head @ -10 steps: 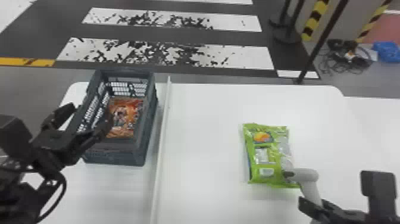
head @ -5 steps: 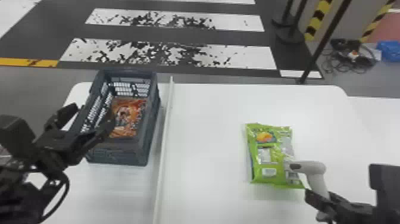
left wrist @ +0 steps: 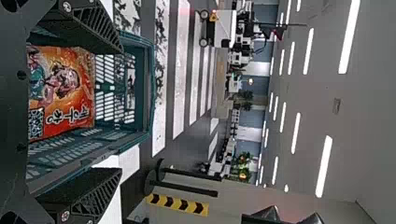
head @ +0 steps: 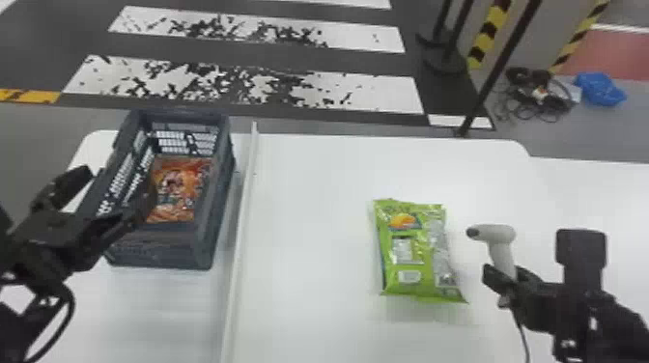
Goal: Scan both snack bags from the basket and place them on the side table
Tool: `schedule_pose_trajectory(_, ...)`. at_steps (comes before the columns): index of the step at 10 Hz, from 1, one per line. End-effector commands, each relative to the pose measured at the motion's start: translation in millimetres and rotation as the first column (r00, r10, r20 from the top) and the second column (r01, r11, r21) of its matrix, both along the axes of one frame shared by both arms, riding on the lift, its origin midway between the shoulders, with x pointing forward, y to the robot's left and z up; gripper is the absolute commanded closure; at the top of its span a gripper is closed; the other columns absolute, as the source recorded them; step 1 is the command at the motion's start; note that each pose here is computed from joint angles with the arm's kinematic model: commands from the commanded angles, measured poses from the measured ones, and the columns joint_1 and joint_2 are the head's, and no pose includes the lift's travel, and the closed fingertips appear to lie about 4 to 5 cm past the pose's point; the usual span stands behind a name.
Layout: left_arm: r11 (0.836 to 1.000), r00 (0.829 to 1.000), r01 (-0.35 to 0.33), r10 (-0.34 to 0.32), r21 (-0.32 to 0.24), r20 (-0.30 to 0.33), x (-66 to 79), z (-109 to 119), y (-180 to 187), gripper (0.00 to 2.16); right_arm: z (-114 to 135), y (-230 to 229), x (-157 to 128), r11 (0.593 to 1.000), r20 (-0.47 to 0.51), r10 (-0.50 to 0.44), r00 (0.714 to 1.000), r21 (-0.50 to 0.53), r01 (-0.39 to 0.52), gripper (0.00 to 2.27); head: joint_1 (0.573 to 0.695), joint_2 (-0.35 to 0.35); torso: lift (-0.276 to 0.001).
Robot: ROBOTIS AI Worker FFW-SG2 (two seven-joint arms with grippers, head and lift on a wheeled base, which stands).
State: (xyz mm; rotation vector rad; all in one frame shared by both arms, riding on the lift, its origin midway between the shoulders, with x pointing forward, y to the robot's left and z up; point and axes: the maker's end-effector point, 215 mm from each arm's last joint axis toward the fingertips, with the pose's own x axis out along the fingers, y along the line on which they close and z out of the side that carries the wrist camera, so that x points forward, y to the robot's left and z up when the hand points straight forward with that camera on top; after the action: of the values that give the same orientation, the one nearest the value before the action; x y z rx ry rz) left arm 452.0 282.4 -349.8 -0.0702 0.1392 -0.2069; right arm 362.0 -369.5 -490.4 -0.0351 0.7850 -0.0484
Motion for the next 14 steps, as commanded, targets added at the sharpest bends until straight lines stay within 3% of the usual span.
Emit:
schedule_pose_trajectory(1, 1.0, 1.0, -0.001, 0.001, -0.004, 0.0, -0.1, 0, 0, 0.1, -8, -11, 22, 0.996, 0.022, 0.024, 0.999, -0.083, -0.022, 2.26, 0.695, -0.115, -0.075)
schedule_pose_trajectory(7, 1.0, 1.0, -0.007, 0.007, -0.003, 0.0, -1.3, 0, 4, 0.1, -47, -43, 81, 0.98, 0.004, 0.022, 1.0, -0.199, -0.021, 2.26, 0.695, -0.149, -0.075)
schedule_pose_trajectory(11, 1.0, 1.0, -0.007, 0.007, -0.002, -0.001, -2.0, 0, 4, 0.1, -64, -55, 90, 0.975, -0.027, 0.015, 1.0, -0.221, -0.02, 2.25, 0.695, -0.167, -0.075)
schedule_pose_trajectory(13, 1.0, 1.0, -0.007, 0.007, -0.002, 0.0, -1.9, 1, 4, 0.1, -66, -55, 90, 0.976, -0.026, 0.009, 1.0, -0.219, -0.014, 1.8, 0.695, -0.171, -0.075)
schedule_pose_trajectory(14, 1.0, 1.0, -0.007, 0.007, -0.001, 0.0, -2.4, 1, 4, 0.1, -67, -54, 89, 0.977, -0.027, 0.009, 1.0, -0.214, -0.014, 1.21, 0.695, -0.171, -0.075)
